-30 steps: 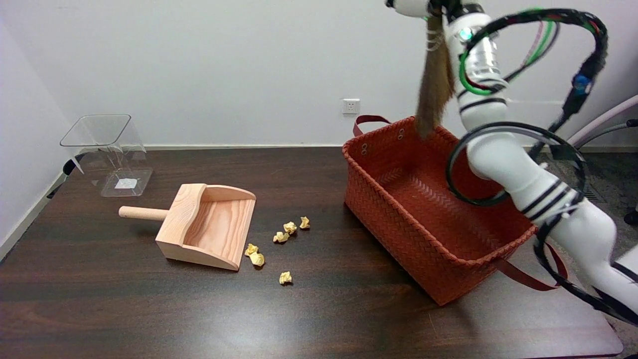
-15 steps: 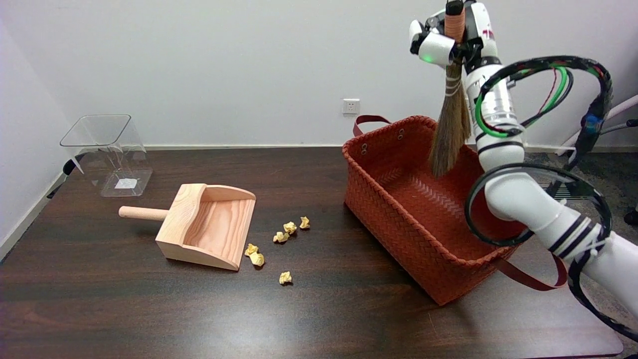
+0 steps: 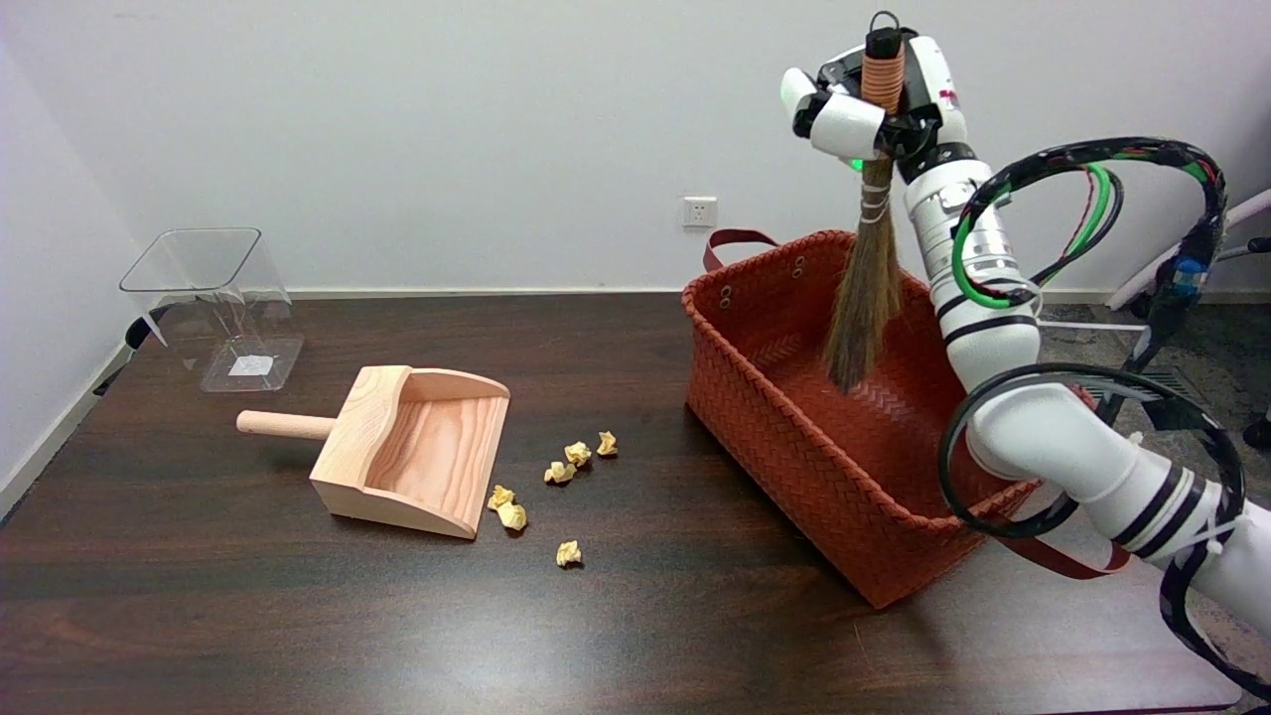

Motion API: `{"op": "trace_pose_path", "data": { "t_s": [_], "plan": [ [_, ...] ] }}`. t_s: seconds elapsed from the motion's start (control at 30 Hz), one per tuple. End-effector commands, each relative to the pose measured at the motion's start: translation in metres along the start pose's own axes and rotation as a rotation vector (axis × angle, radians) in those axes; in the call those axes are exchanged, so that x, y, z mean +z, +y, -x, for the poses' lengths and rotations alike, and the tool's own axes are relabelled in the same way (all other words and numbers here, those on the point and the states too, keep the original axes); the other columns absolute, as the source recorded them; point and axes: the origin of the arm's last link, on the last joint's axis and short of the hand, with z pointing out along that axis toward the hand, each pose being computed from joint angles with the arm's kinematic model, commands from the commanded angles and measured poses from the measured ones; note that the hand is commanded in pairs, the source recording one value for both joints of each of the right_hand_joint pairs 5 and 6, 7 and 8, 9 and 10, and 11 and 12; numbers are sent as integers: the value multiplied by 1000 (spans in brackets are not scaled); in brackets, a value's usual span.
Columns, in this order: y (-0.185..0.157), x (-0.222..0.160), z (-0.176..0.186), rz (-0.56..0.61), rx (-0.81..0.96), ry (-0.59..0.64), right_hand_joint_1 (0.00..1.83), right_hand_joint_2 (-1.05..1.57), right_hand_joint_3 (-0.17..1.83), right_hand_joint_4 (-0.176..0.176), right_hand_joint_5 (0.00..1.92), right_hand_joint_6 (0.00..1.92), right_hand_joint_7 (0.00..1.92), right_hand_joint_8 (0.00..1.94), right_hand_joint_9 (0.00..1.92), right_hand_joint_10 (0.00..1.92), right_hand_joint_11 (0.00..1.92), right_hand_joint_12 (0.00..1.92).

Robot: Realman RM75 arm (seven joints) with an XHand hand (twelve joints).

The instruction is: Place the broom in the basket.

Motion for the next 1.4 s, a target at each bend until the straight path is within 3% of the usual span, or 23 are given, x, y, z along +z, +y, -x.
{"op": "trace_pose_path", "data": {
  "t_s": [0.03,0.33,0.43,0.5,0.8,1.03,1.4],
  "plan": [
    [19,-37,38,122,57,-118,1333,913,899,0,1920,1920,1920,1920,1920,1920,1920,1920],
    [46,-48,53,195,43,-125,1303,897,851,0,1920,1920,1920,1920,1920,1920,1920,1920],
    [46,-47,52,190,33,-116,1067,988,584,0,1920,1920,1920,1920,1920,1920,1920,1920],
    [45,-47,52,185,32,-114,961,1159,568,0,1920,1920,1920,1920,1920,1920,1920,1920],
    [33,-53,65,135,89,-165,1092,1151,574,0,1920,1920,1920,1920,1920,1920,1920,1920],
    [35,-64,74,85,21,-210,1053,1156,517,0,1920,1920,1920,1920,1920,1920,1920,1920],
    [77,-76,63,130,-135,-212,1097,1088,668,0,1920,1920,1920,1920,1920,1920,1920,1920]
  ]
}}
